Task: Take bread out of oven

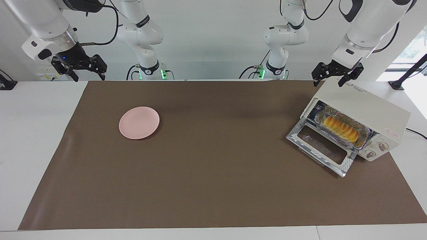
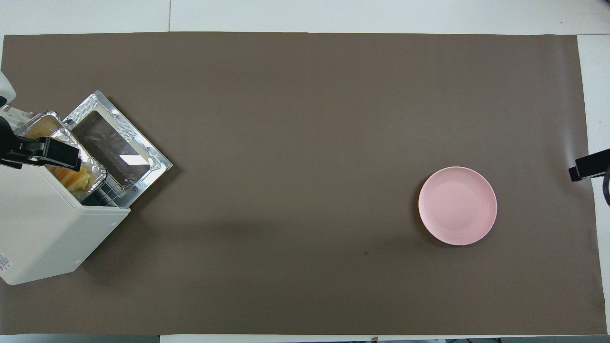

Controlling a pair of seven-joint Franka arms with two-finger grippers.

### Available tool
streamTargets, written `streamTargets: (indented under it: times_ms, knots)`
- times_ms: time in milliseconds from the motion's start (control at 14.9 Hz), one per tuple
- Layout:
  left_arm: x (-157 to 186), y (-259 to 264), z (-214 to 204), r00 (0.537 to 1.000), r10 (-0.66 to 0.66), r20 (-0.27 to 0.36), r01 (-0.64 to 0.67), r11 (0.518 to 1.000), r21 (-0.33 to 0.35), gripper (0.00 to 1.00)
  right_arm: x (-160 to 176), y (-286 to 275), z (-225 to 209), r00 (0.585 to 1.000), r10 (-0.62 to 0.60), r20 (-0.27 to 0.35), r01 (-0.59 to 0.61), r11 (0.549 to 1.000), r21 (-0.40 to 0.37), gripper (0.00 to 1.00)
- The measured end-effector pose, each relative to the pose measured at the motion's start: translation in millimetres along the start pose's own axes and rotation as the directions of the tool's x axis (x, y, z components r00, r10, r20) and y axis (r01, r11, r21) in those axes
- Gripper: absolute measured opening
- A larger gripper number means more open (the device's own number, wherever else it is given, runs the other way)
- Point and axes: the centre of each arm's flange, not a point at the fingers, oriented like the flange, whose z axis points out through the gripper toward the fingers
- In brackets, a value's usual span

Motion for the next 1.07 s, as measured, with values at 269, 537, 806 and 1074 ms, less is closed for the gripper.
streamTargets:
  times_ms: [269,537,806,1074]
  knots:
    - [0.1,1.3,0.0,1.0,0.003,0.0,-0.003,1.0,0.0,1.0,0.0,0.0,0.0,1.0,0.0,0.0,0.0,1.0,0.0,1.0]
    - [0.4,2.6,5.4,1.0,0.006,0.011,-0.006,1.0,0.0,1.0,0.0,0.0,0.0,1.0,0.0,0.0,0.0,1.0,0.0,1.0]
    - [7.4,2.4,0.2,0.998,-0.017,-0.054,0.017,1.0,0.0,1.0,0.0,0.0,0.0,1.0,0.0,0.0,0.0,1.0,0.0,1.0]
    - [26.7,2.3,11.4,0.983,-0.158,-0.089,0.157,0.987,-0.016,1.0,0.0,0.0,0.0,1.0,0.0,0.0,0.0,1.0,0.0,1.0]
